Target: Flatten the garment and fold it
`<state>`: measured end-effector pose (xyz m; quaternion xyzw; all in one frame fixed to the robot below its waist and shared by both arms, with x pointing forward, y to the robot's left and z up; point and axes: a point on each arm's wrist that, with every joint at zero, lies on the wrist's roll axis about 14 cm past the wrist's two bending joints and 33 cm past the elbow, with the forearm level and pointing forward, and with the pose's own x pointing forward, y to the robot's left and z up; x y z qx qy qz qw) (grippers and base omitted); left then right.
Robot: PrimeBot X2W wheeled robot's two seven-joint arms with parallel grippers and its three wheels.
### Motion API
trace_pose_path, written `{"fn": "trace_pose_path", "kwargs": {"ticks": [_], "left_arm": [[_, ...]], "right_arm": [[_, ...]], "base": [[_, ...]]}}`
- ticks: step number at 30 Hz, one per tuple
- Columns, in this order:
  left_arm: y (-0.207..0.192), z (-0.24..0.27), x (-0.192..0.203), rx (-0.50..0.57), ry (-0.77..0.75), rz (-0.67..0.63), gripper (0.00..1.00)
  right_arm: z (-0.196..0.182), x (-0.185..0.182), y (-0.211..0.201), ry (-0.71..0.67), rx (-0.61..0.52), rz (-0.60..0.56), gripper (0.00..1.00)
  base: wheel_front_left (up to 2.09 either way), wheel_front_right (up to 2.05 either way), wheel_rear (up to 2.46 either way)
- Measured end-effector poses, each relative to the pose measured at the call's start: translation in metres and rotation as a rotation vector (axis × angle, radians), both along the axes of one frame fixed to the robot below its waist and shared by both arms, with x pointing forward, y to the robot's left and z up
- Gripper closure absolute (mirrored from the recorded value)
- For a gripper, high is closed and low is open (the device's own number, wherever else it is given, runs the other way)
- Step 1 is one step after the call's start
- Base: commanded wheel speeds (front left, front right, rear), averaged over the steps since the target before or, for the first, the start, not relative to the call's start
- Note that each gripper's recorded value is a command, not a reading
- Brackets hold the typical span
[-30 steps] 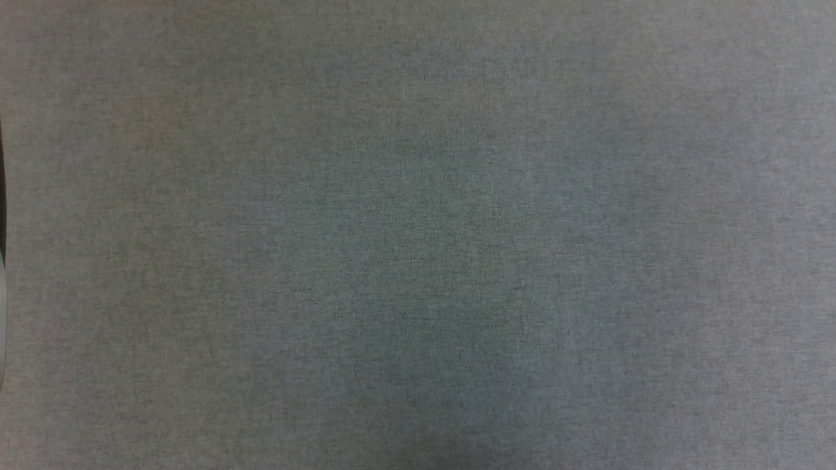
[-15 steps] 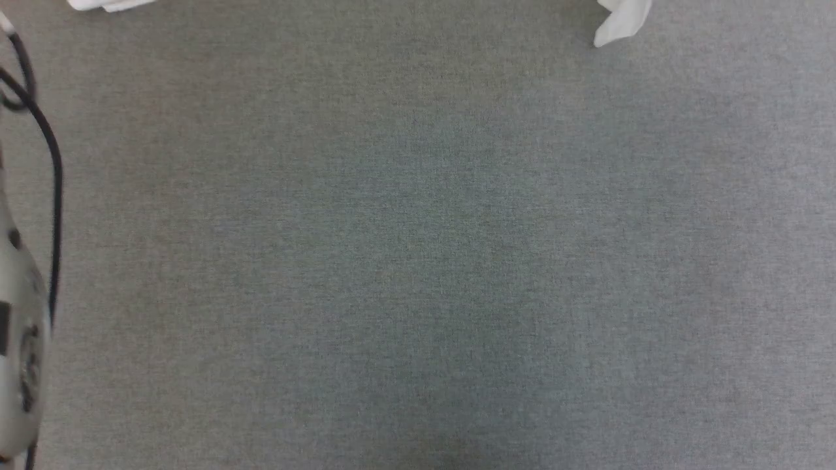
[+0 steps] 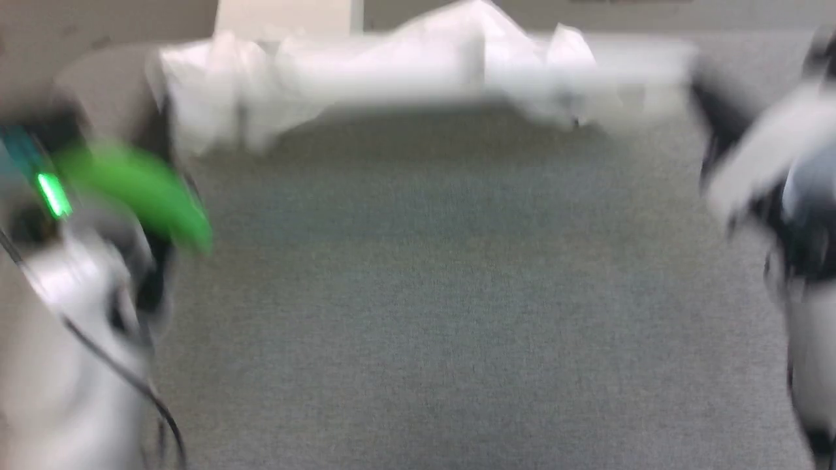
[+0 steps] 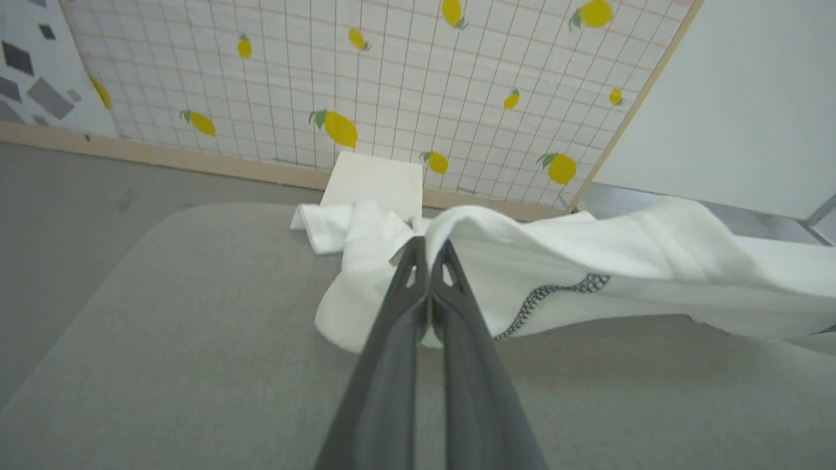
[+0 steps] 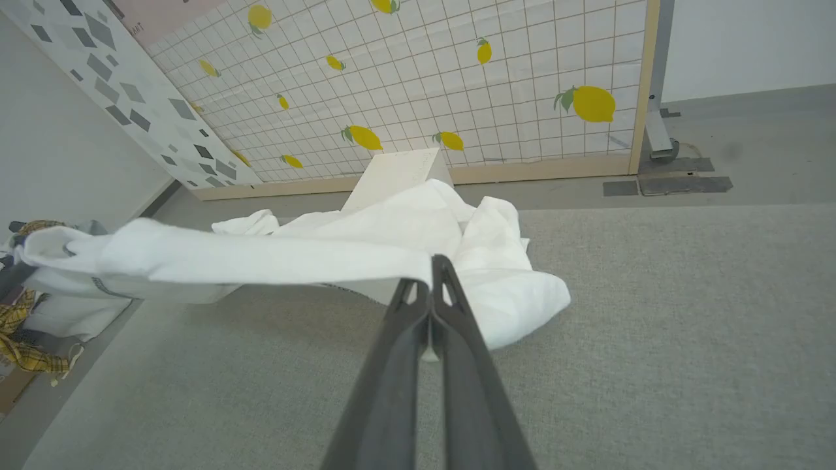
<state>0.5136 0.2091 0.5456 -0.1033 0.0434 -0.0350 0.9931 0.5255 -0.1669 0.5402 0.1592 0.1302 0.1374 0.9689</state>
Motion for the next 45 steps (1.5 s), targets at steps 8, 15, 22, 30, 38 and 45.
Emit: {"fn": "trace_pose_path", "kwargs": {"ticks": [8,15,22,30,38,45], "left_arm": [[-0.007,-0.095,-0.125,-0.107,0.343,0.062,1.00],[0.000,-0.151,-0.197,-0.109,0.622,0.107,1.00],[0.001,-0.169,-0.230,-0.085,0.788,0.095,1.00],[-0.002,-0.170,-0.239,-0.127,0.829,0.102,0.00],[0.024,-0.150,-0.238,-0.140,0.782,0.186,0.00],[0.070,-0.078,-0.203,-0.121,0.448,0.333,0.00]], "right_arm": [[-0.089,-0.111,-0.005,0.337,-0.038,0.038,1.00],[-0.152,-0.204,-0.002,0.707,-0.194,0.164,1.00],[-0.166,-0.252,-0.003,0.884,-0.300,0.233,1.00],[-0.163,-0.252,0.010,0.836,-0.284,0.229,0.15],[-0.135,-0.229,0.009,0.685,-0.207,0.173,0.00],[-0.073,-0.171,-0.022,0.403,-0.114,-0.020,0.00]], "base": [[0.00,0.00,0.00],[0.00,0.00,0.00],[0.00,0.00,0.00],[0.00,0.00,0.00],[0.00,0.00,0.00],[0.00,0.00,0.00]]}}
